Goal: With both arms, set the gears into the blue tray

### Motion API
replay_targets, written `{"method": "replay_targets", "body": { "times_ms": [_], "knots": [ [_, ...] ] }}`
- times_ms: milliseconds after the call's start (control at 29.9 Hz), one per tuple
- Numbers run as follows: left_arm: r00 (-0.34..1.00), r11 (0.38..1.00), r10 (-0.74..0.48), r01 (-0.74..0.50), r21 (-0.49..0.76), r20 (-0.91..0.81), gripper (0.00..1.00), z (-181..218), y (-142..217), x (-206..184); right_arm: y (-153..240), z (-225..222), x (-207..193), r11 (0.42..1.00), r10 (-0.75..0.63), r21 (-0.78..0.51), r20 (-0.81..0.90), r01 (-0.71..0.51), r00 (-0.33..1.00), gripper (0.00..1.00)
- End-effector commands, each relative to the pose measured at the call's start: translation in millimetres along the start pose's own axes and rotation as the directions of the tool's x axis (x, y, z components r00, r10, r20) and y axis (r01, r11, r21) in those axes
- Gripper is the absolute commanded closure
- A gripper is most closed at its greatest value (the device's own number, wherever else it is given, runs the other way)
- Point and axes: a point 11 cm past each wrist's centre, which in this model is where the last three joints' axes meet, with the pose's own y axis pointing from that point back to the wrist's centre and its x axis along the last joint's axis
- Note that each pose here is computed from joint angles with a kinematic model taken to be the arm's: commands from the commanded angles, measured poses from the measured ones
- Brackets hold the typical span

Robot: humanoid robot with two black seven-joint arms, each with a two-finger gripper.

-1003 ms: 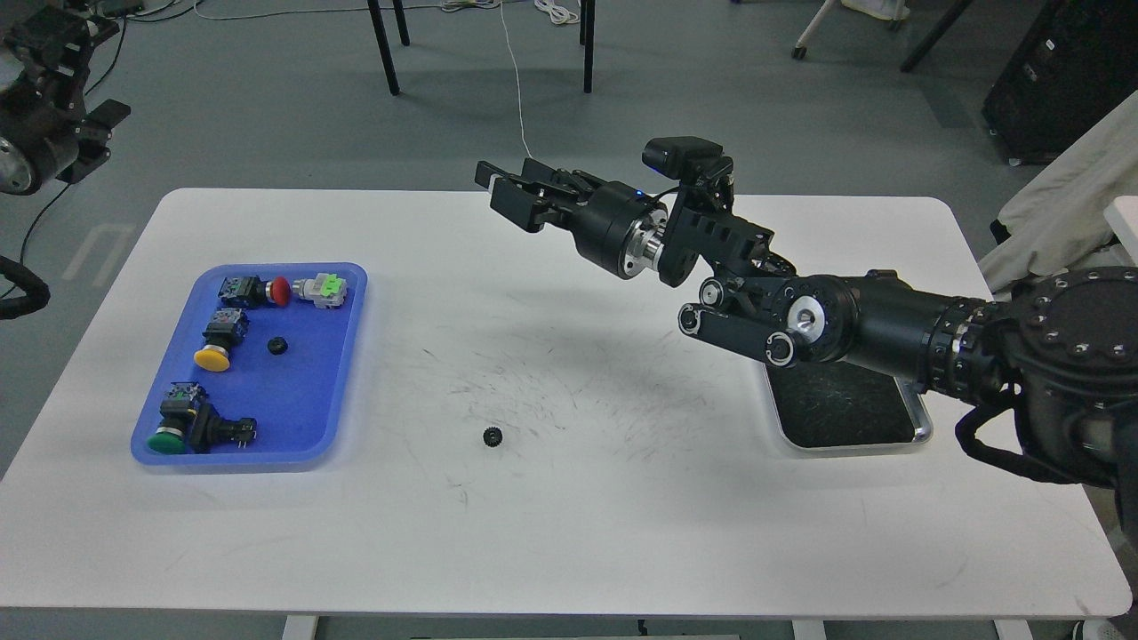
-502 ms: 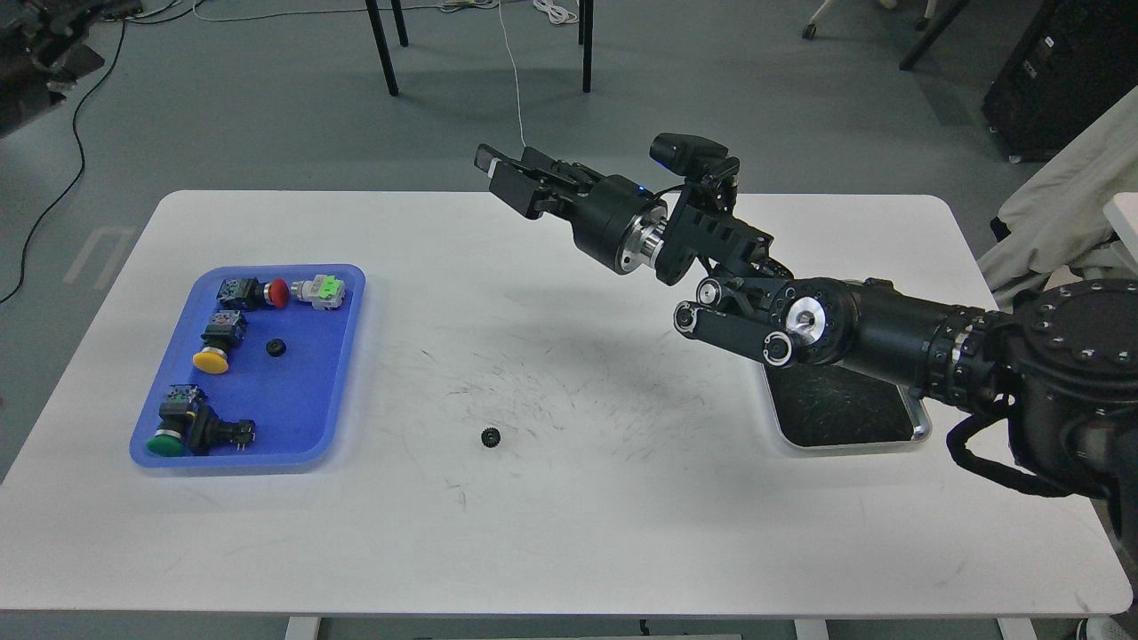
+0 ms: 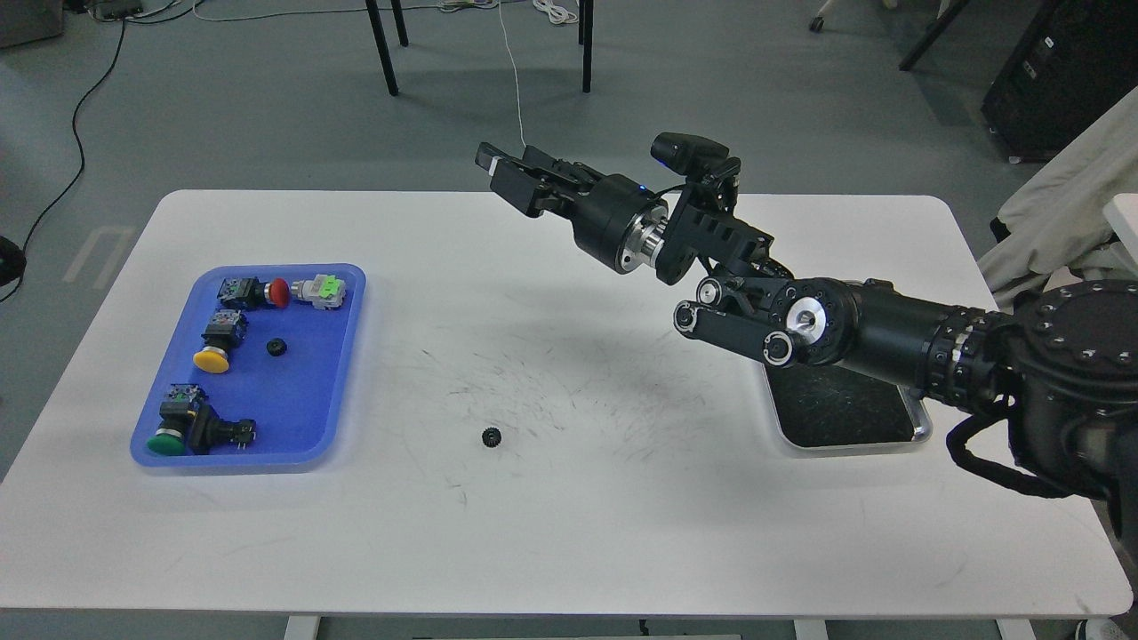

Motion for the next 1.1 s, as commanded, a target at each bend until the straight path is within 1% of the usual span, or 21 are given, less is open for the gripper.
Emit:
{"method": "replay_targets", "body": {
  "times_ms": [0,67,167,301,368,502,602,635,702,736,836,936,1036,1070],
  "knots": [
    [1.000,1.000,0.005,-0.004,0.027,-0.023,0.04,-16,4,-23,1,2,-1,1.000,0.000,-0.004,0.003,0.000,1.000,0.31],
    [0.999,0.998,-0.049,0.049,0.032,0.012,0.03,-22,6,-37,2,3,-3,1.000,-0.001,-0.008,0.006,0.001,1.000,0.31],
    [0.978,0.987,-0.159,0.153,0.055,0.132,0.03,-34,13,-53,2,3,-5,1.000,-0.002,-0.009,0.009,0.002,1.000,0.31],
    [0.904,0.949,-0.311,0.310,0.051,0.292,0.03,-25,20,-72,3,4,-5,1.000,0.001,-0.009,0.009,-0.001,1.000,0.31],
    [0.851,0.926,-0.365,0.375,0.051,0.379,0.03,-10,27,-67,3,3,-5,1.000,0.003,-0.008,0.010,-0.003,1.000,0.31],
    [0.701,0.864,-0.476,0.486,0.132,0.532,0.03,-14,34,-77,4,6,-8,1.000,0.005,-0.013,0.020,-0.005,1.000,0.31],
    [0.590,0.827,-0.515,0.534,0.177,0.622,0.03,-20,39,-82,4,5,-6,1.000,0.016,-0.013,0.033,-0.016,0.999,0.31],
    [0.570,0.814,-0.519,0.558,0.163,0.637,0.03,-12,38,-82,4,5,-6,1.000,0.018,-0.014,0.036,-0.017,0.999,0.31],
    [0.540,0.763,-0.542,0.637,0.108,0.644,0.03,10,37,-88,6,8,-10,1.000,0.014,-0.020,0.042,-0.014,0.999,0.31],
    [0.538,0.766,-0.545,0.632,0.120,0.644,0.03,11,35,-83,6,8,-11,1.000,0.014,-0.020,0.043,-0.013,0.999,0.31],
    [0.549,0.811,-0.492,0.570,0.127,0.676,0.02,13,20,-59,7,9,-12,1.000,0.018,-0.022,0.044,-0.017,0.999,0.31],
    [0.544,0.814,-0.480,0.568,0.119,0.688,0.02,16,17,-60,7,9,-10,0.999,0.027,-0.024,0.049,-0.026,0.998,0.31],
    [0.541,0.818,-0.474,0.562,0.121,0.695,0.02,15,16,-57,11,17,11,0.996,0.084,-0.047,0.083,-0.080,0.993,0.30],
    [0.546,0.819,-0.473,0.562,0.117,0.692,0.02,18,16,-55,14,22,20,0.992,0.113,-0.065,0.107,-0.107,0.988,0.27]
  ]
}}
